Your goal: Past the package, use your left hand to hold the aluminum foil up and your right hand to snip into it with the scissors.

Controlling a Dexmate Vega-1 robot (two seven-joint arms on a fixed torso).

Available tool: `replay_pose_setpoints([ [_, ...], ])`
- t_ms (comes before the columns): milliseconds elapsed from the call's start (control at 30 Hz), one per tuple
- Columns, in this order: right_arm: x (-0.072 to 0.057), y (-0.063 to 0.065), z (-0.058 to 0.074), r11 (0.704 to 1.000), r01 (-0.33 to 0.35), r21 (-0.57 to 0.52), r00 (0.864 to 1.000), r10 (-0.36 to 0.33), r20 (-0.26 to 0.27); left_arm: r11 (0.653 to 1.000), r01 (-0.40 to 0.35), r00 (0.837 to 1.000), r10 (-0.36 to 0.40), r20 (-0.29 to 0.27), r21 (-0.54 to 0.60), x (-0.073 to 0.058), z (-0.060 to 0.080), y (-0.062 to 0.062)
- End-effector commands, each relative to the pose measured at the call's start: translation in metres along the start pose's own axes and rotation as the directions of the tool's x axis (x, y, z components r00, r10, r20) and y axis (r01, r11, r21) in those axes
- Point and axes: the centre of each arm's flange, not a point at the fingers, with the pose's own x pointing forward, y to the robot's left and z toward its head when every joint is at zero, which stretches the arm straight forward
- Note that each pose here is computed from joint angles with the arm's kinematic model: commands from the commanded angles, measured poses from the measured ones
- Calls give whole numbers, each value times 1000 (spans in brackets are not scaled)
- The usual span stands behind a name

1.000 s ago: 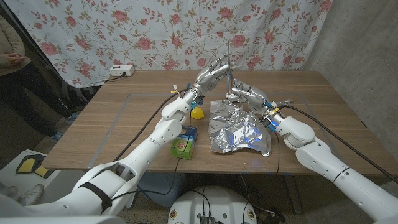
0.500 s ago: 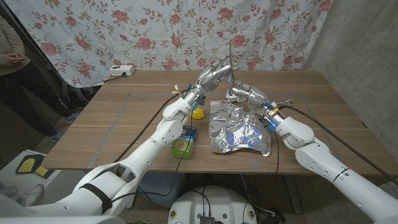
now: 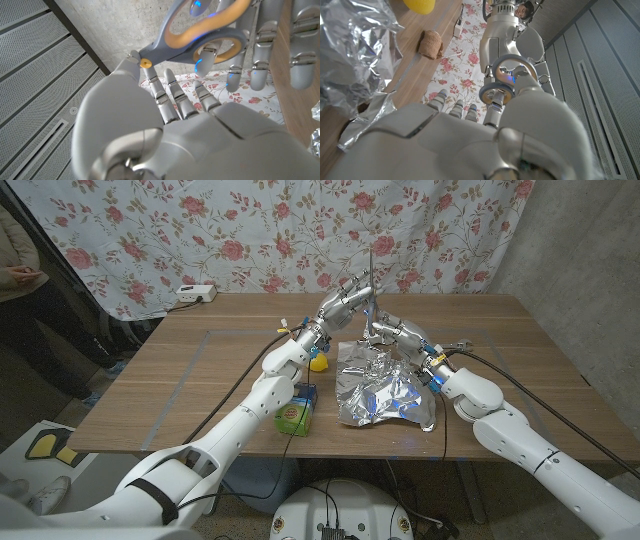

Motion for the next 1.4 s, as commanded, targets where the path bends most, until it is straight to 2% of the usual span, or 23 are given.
replay_pose_setpoints([
  [33, 4, 6, -1, 1000, -7, 4, 1000, 7, -3, 1000, -3, 1000, 3, 3, -9, 1, -3, -2],
  [467, 9, 12, -2, 999, -27, 17, 1000, 27, 3, 1000, -9, 1000, 9, 4, 4, -1, -4, -3],
  [933, 11, 16, -3, 999, -48, 12, 999, 48, -15, 998, -31, 999, 30, 13, 54, -3, -2, -5],
  [1400, 11, 19, -8, 997, -61, 50, 998, 62, -12, 999, -17, 1000, 16, 8, 32, -4, -5, -7],
])
